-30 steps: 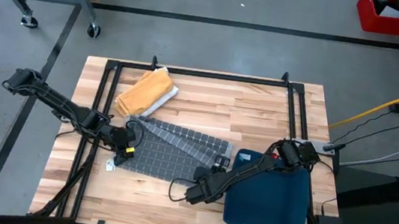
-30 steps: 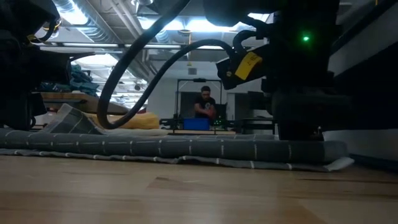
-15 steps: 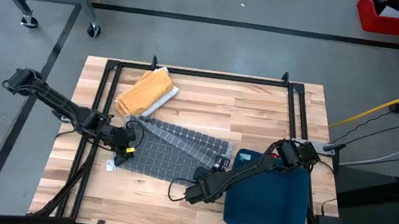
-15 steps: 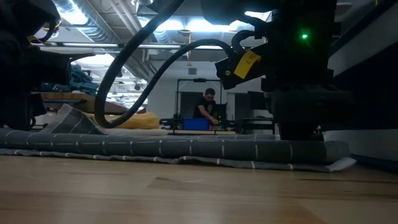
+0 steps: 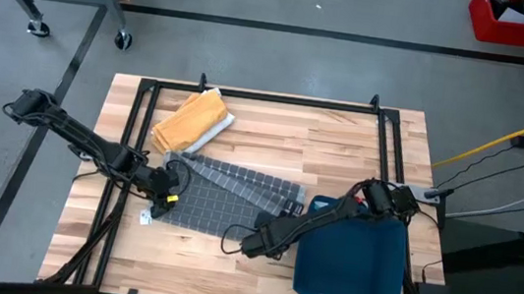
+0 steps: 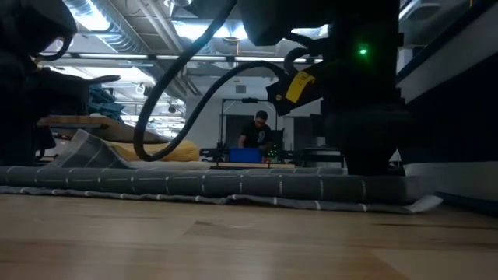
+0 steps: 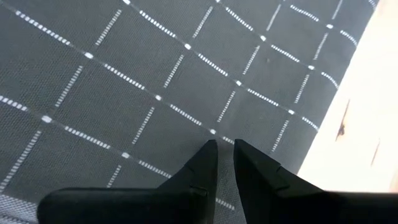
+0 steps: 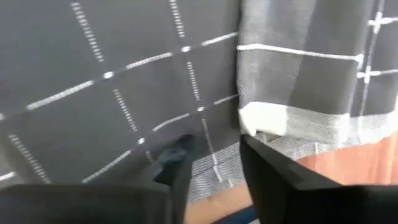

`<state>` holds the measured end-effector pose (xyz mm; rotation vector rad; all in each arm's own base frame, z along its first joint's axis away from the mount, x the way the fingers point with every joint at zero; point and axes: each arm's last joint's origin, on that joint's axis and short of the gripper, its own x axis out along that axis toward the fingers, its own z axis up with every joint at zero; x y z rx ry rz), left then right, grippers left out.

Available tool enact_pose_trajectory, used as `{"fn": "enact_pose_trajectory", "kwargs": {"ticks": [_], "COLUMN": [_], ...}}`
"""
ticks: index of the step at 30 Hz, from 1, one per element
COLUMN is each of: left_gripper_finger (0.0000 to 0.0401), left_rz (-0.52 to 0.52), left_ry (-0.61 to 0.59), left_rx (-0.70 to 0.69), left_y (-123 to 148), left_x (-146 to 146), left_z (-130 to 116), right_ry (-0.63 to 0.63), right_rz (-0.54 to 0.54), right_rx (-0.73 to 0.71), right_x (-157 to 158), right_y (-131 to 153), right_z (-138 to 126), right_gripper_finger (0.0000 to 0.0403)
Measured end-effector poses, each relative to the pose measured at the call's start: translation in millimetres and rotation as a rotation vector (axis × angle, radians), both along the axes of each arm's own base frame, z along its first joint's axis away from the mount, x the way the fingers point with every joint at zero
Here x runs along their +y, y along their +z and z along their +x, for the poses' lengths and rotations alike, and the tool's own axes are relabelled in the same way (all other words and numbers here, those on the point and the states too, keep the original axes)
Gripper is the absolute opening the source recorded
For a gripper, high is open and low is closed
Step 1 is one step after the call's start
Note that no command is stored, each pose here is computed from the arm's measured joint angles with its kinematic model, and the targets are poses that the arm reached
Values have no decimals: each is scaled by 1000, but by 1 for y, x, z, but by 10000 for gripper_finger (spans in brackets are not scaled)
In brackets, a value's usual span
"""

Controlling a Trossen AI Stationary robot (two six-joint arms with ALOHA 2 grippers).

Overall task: Fold towel
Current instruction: Fold the gray towel

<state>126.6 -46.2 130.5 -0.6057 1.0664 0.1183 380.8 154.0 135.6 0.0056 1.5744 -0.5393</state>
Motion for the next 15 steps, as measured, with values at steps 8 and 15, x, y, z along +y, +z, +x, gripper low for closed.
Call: {"fn": "enact_pose_trajectory", "kwargs": {"ticks": [8, 15], "left_gripper_finger": [45, 45], "left_rz": [9, 9], "left_ry": [0, 0], "left_rx": [25, 25], "left_y": [-3, -3], "left_x": [0, 0], "left_z": [1, 1], "right_ry": [9, 73], "right_rz": [-13, -62], "right_rx": [10, 4], "right_x": [-2, 0], "right_y": [1, 1], "right_z": [-1, -1], "right_gripper_finger": [238, 235]}}
